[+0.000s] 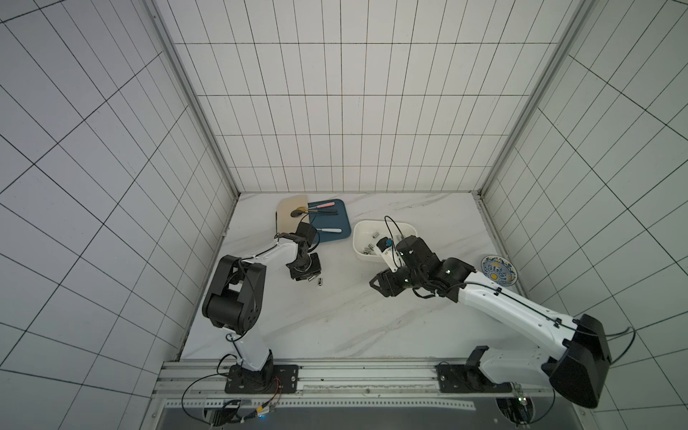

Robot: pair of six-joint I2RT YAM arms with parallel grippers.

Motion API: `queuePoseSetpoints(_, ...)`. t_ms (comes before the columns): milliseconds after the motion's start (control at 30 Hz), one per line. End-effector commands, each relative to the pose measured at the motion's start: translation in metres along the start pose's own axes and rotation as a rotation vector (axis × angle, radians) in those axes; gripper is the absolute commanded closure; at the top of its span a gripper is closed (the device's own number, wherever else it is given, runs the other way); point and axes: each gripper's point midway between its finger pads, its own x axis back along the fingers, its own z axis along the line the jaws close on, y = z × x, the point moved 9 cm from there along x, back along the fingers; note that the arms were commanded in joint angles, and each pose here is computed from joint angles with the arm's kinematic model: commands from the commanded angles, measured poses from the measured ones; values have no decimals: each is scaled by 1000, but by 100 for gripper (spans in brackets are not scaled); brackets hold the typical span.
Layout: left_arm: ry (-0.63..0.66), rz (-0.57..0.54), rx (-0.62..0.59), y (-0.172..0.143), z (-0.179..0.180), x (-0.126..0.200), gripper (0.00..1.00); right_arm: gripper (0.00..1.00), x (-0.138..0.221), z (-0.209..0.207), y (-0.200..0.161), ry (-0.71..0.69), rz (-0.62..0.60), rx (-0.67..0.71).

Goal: Put the socket on the desktop into the storage box
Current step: Pick up the socket head from the center of the board.

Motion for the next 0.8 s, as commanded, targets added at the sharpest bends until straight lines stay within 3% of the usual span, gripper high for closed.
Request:
queuePoseSetpoints(0,44,27,-18,-1,3,-13,54,40,1,2,3,6,-18,0)
queuePoseSetpoints(367,79,28,-55,-3,-4,-17,57,41,0,2,2,2,-16,0)
queuePoseSetpoints(600,81,13,-59,0,-8,-15,50,41,0,1,1,0,-15,-1)
queuePoseSetpoints(767,95,17,-58,1,-8,-18,55,40,1,1,1,-2,-19,-1)
